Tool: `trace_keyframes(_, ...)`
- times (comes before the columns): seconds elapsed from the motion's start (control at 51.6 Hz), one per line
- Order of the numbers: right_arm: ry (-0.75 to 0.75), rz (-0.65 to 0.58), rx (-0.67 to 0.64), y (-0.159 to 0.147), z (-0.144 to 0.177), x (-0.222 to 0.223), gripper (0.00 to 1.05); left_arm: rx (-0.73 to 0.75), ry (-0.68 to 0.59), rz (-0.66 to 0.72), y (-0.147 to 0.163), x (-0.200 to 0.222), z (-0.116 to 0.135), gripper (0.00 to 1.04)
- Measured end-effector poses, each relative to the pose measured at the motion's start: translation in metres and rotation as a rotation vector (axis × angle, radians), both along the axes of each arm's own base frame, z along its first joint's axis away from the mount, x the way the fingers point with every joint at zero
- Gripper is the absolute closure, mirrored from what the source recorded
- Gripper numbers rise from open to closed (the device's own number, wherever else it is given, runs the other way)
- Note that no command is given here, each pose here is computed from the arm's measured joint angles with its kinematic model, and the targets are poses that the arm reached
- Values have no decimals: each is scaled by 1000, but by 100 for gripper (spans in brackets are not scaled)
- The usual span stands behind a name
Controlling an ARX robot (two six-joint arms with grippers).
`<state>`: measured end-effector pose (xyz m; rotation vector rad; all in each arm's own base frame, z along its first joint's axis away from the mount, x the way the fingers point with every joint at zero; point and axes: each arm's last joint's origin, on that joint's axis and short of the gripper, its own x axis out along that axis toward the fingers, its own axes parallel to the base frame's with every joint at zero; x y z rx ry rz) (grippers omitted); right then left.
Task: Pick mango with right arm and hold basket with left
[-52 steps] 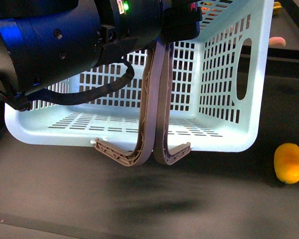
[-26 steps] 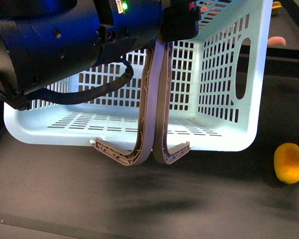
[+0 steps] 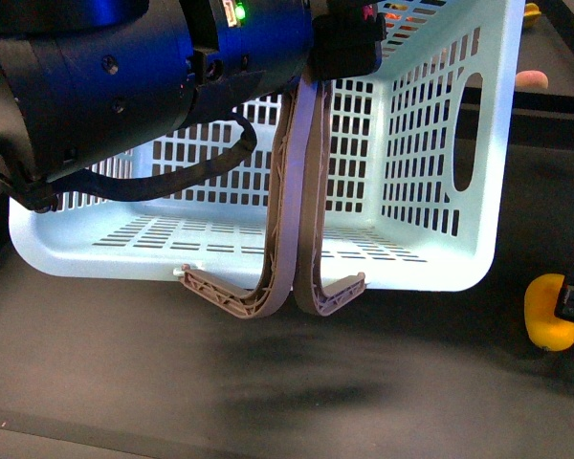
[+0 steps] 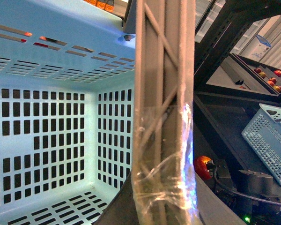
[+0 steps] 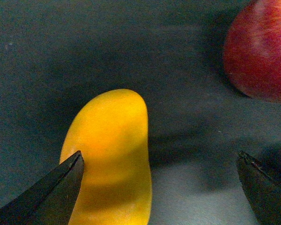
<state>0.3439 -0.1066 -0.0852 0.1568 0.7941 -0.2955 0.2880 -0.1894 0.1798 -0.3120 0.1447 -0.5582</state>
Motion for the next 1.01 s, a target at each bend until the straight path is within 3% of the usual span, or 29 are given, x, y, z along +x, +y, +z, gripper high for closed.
trace_keyframes(0.912, 77, 29, 13, 18, -28, 6, 8, 2, -1, 0, 0, 0, 0, 96)
trace_keyframes(1.009, 73, 26, 12, 17, -28, 6, 20, 2, -1, 1, 0, 0, 0, 96)
